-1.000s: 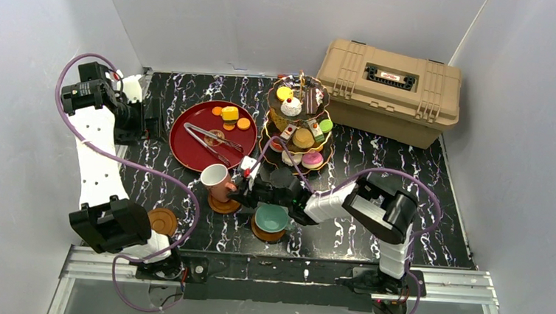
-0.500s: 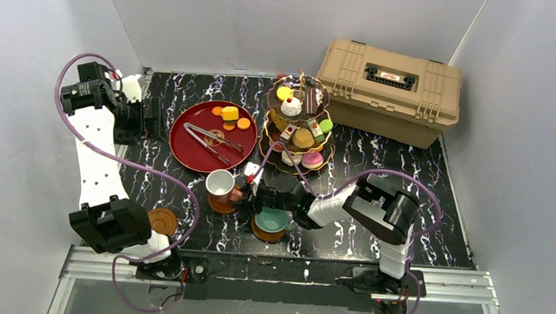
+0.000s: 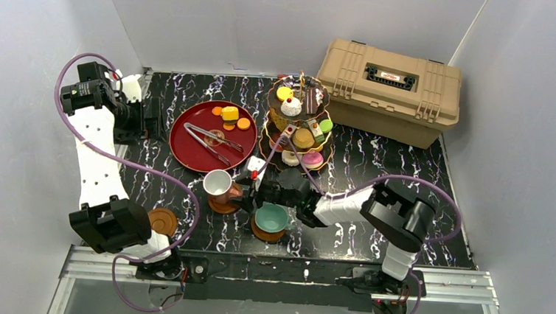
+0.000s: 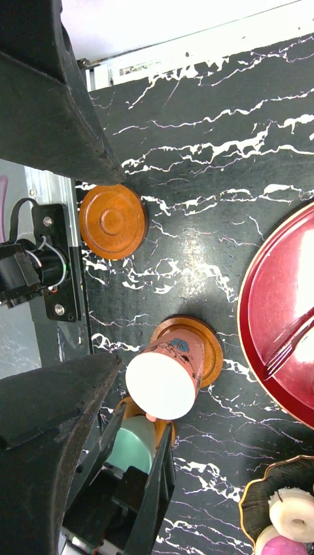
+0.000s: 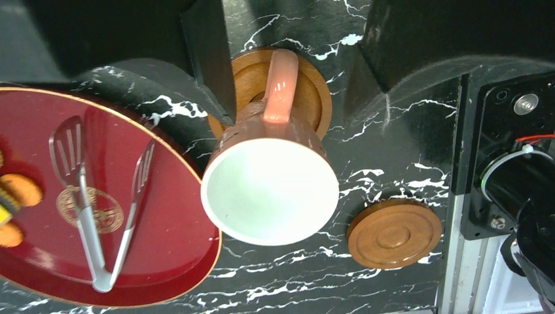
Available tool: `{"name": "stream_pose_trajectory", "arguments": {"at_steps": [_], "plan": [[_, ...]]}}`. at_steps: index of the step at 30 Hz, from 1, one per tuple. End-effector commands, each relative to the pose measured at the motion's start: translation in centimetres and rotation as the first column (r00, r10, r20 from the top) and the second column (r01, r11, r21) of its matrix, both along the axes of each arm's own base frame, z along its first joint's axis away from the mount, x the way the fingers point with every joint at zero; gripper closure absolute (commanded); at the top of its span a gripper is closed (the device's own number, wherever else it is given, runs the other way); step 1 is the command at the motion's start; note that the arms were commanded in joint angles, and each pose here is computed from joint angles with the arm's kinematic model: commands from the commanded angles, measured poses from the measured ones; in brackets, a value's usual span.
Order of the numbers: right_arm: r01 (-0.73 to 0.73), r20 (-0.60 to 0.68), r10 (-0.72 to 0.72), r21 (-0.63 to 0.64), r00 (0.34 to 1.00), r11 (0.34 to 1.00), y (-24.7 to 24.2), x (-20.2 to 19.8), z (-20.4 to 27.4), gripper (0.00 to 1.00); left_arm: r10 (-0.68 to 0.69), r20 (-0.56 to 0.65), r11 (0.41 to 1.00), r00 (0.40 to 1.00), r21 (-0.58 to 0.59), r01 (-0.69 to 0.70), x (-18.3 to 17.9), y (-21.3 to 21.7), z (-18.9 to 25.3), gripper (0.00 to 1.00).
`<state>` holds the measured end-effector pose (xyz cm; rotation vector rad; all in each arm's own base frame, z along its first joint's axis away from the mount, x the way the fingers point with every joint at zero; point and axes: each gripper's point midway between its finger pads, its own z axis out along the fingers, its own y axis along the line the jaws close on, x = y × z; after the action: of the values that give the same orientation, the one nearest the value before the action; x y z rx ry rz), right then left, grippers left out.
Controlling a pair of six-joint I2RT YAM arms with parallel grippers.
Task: Serve the afternoon tea
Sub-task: Place the cup on the coaster, then reset both arms
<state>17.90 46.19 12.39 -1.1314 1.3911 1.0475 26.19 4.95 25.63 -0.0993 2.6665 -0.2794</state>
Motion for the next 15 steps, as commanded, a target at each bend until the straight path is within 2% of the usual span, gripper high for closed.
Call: {"name": "stream_pose_trajectory", "arguments": {"at_steps": [1,3,4,8,11,13,14,15], "plan": [[0.047,0.091,-0.049,0.033,0.995,0.998,-1.1,0.8,3.6,0.27,-0.005,0.016,1.0,1.0,-0.007,0.005,-0.2,-0.2,0.8,0.02],[0.077,0.098,-0.079,0.027,0.992,0.997,-2.0,1.0,4.4,0.06,-0.006,0.016,1.0,1.0,-0.012,0.007,-0.2,-0.3,0.8,0.02],[0.099,0.099,-0.101,0.024,0.99,0.995,-2.4,1.2,4.9,0.02,-0.007,0.017,1.0,1.0,-0.014,0.007,-0.2,-0.3,0.8,0.02],[0.209,0.08,-0.209,0.002,0.975,0.978,-4.9,2.3,6.8,0.02,-0.007,0.032,1.0,0.999,-0.025,0.008,0.0,-0.5,0.8,0.02],[0.354,0.04,-0.353,-0.013,0.935,0.935,-8.1,3.9,7.5,0.02,-0.027,0.066,0.998,0.997,-0.057,0.031,0.3,-1.1,0.1,0.02],[0.482,-0.001,-0.482,-0.032,0.876,0.876,-11.1,5.5,7.1,0.02,-0.045,0.115,0.996,0.992,-0.067,0.053,0.9,-1.4,-0.9,0.02],[0.692,-0.034,-0.696,-0.078,0.717,0.717,-17.0,8.4,5.7,0.02,-0.054,0.185,0.995,0.981,-0.07,0.068,2.5,-1.4,-2.8,0.02],[0.741,-0.047,-0.745,-0.081,0.665,0.667,-18.9,9.2,5.3,0.02,-0.049,0.202,0.995,0.978,-0.069,0.065,3.0,-1.3,-3.4,0.02]]}}
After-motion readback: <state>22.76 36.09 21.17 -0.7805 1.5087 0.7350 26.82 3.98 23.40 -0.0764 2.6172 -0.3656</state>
